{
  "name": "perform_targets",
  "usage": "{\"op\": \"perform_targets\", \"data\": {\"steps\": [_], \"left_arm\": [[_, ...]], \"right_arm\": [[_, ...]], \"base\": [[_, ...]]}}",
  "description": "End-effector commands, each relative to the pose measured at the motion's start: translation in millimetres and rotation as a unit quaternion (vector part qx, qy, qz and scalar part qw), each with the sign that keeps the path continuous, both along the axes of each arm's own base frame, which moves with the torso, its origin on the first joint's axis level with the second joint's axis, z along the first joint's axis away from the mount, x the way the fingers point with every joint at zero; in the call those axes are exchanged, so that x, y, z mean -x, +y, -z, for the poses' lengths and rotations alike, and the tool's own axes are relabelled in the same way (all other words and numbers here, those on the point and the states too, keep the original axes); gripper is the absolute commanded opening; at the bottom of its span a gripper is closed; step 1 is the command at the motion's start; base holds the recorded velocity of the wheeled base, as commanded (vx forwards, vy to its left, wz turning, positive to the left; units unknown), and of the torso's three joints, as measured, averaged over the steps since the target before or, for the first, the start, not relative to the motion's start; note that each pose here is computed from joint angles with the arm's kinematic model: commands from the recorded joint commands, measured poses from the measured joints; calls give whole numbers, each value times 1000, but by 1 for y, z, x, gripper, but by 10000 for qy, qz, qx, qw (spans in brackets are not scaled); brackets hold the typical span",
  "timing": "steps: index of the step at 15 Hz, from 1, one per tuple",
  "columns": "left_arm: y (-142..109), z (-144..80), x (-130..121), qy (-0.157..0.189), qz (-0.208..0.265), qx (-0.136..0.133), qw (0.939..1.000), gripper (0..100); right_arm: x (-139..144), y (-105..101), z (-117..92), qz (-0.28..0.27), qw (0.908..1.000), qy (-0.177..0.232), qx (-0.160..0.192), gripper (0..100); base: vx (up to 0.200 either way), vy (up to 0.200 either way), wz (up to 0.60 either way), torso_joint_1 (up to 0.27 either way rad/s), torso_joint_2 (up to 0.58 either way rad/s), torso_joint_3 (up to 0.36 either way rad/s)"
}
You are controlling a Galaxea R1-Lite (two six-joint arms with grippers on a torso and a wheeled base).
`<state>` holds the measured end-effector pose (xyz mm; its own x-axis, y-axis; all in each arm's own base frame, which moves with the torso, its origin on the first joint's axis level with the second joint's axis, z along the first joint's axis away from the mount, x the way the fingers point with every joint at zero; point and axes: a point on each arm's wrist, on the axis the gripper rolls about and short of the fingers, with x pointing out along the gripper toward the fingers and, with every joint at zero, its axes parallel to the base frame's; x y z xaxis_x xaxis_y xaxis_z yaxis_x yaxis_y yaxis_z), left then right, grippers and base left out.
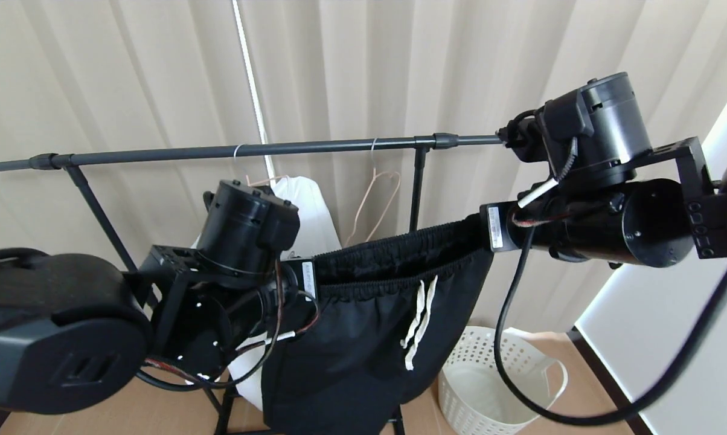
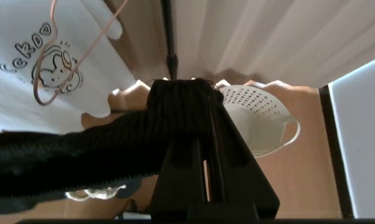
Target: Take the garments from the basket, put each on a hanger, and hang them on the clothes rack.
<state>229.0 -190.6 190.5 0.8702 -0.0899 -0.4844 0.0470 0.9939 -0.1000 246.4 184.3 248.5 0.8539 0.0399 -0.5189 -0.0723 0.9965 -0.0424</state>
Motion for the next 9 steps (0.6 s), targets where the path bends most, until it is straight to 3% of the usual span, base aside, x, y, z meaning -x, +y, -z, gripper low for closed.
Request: {"op": "perform_targets", "data": {"steps": [1,5,9], "left_arm": [[3,-30,2,-282,-28,267,9992,0],[9,-24,3,58,-135,64,9999,0],[33,-17,9,186,-420,-17,9989,0]], "right_arm": [[16,-1,-2,-170,9998,65,57,0],[17,1,2,-196,9994,200,182,0],[2,-17,-1,156,9996,148,207,0]], "base": [[0,0,0,0,0,0],[0,0,0,0,0,0],[0,0,0,0,0,0]]}}
